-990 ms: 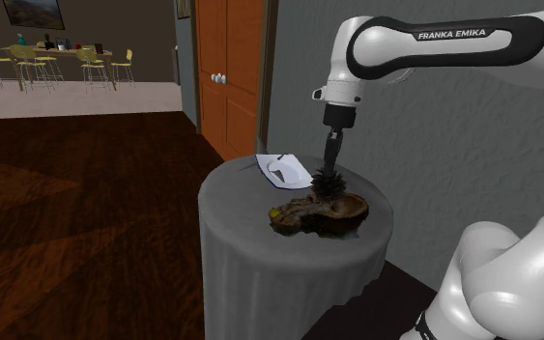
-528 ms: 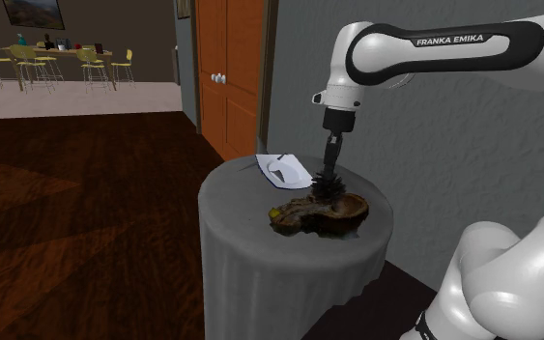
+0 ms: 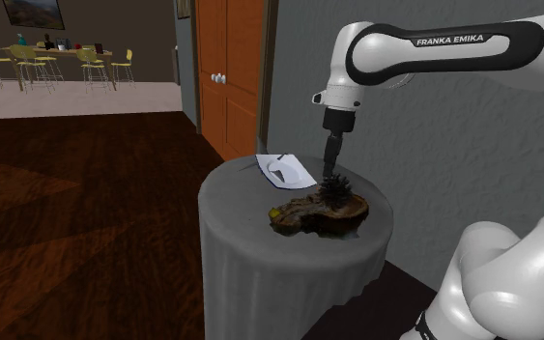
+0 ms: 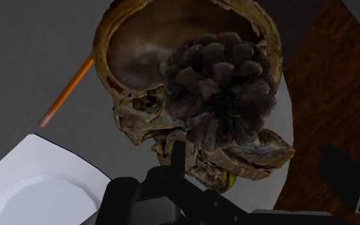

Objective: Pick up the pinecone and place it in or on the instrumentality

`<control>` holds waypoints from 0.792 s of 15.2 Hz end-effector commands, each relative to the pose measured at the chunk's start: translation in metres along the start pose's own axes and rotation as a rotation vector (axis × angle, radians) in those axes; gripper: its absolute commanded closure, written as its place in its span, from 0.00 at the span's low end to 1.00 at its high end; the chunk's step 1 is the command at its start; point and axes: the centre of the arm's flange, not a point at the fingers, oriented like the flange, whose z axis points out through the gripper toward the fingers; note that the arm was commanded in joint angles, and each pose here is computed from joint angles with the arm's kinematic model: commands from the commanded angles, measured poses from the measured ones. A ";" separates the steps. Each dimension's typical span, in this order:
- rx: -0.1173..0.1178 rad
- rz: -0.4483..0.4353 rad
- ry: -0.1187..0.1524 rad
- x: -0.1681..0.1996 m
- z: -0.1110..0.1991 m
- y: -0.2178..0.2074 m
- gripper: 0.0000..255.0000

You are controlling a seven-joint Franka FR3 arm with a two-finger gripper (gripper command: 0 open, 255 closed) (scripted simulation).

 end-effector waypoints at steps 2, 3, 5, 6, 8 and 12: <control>0.000 0.000 0.000 0.000 -0.026 0.000 0.00; 0.000 0.000 0.000 0.000 -0.040 0.000 0.00; 0.000 0.000 0.000 0.000 -0.050 0.000 0.00; 0.000 0.000 0.000 0.000 -0.050 0.000 0.00; 0.000 0.000 0.000 0.000 -0.050 0.000 0.00; 0.000 0.000 0.000 0.000 -0.050 0.000 0.00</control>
